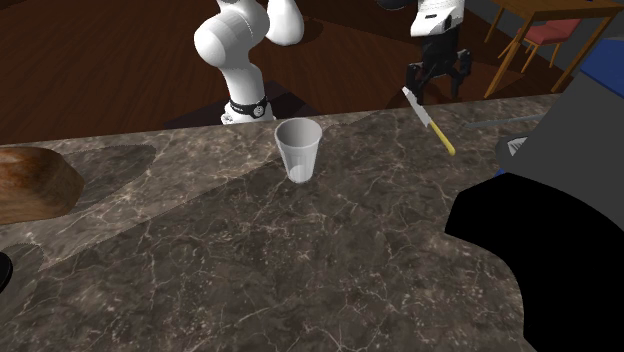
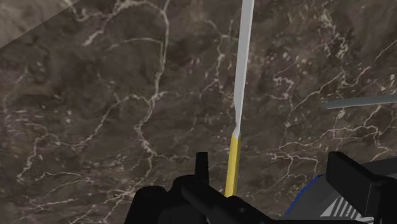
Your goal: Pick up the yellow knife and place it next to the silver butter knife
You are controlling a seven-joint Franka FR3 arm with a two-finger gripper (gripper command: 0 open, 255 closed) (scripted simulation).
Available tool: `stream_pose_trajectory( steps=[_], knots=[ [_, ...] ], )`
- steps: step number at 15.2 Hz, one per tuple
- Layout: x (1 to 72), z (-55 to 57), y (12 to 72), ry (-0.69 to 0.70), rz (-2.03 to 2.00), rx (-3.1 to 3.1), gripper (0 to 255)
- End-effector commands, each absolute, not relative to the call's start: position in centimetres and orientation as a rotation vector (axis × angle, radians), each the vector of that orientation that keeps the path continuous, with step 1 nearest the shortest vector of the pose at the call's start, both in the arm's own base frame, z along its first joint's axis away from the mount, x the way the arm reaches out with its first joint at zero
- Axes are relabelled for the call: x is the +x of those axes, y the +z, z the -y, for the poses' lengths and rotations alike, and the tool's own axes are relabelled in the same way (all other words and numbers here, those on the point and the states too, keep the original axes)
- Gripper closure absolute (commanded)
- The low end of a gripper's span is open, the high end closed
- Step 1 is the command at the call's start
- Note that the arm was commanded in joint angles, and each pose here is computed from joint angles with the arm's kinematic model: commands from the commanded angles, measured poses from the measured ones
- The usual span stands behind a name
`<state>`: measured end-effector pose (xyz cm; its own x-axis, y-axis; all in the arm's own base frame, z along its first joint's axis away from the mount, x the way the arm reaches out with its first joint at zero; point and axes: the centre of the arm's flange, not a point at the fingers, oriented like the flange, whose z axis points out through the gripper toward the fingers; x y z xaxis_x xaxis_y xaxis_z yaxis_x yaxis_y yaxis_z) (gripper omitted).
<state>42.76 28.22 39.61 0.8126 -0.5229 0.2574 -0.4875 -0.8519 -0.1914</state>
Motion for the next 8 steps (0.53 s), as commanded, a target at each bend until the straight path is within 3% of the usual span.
stream_pose_trajectory(
  steps=[1, 8],
  knots=[
    [42.8, -28.2, 39.6, -0.460, -0.806, -2.879, 0],
    [41.2, -28.1, 44.3, -0.460, -0.806, -2.879, 0]
  ],
)
